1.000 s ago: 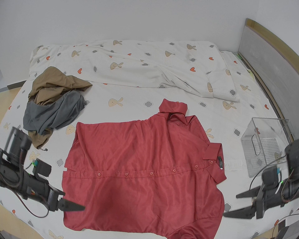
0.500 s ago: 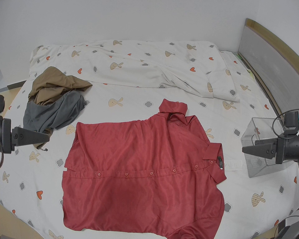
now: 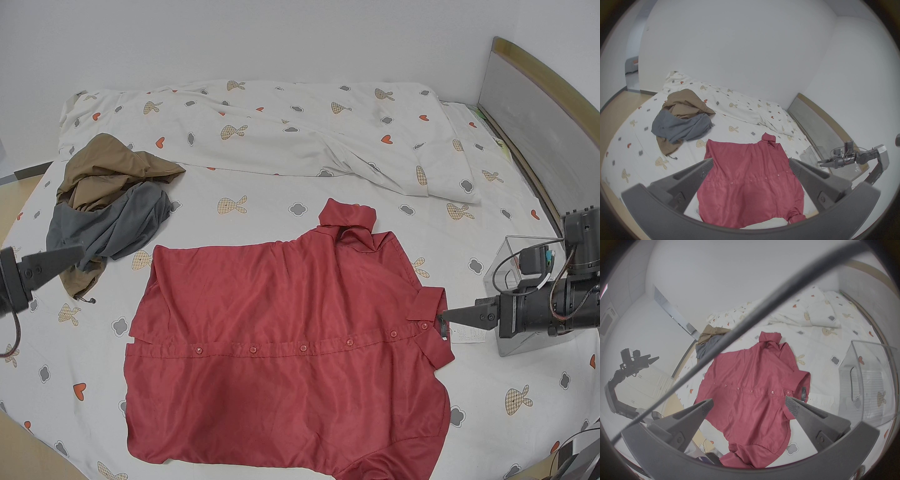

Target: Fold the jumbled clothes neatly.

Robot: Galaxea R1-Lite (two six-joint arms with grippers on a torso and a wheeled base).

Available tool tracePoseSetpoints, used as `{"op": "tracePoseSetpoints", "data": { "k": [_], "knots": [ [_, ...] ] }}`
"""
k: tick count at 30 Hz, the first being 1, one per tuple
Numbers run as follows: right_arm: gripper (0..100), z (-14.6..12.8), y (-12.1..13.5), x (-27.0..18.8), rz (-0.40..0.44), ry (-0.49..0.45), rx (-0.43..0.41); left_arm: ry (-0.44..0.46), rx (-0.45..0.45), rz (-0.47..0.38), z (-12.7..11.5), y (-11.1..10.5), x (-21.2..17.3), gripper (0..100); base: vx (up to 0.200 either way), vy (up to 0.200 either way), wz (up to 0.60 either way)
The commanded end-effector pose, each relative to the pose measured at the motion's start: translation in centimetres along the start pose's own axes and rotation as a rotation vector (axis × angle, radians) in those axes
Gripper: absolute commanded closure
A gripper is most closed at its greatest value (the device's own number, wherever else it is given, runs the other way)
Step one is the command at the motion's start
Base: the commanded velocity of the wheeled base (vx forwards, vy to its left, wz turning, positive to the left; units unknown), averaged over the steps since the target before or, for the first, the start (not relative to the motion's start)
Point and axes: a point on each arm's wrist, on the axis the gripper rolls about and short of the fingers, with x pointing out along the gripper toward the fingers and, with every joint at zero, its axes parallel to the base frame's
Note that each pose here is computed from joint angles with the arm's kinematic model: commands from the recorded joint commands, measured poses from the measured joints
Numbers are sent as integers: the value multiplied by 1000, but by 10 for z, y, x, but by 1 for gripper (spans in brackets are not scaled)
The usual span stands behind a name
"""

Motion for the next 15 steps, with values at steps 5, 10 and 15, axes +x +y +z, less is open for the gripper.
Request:
{"op": "tracePoseSetpoints", "data": {
  "k": [5,10,15],
  "knots": [
    [0,-65,-10,23,24,249,24,8,-79,-80,-4,-7,-27,0,0,0,0],
    [0,-106,17,17,52,375,-171,53,-64,-69,-10,-6,-26,0,0,0,0],
    [0,-146,32,9,-27,472,-362,62,-34,-68,-12,-5,-26,0,0,0,0]
  ]
}}
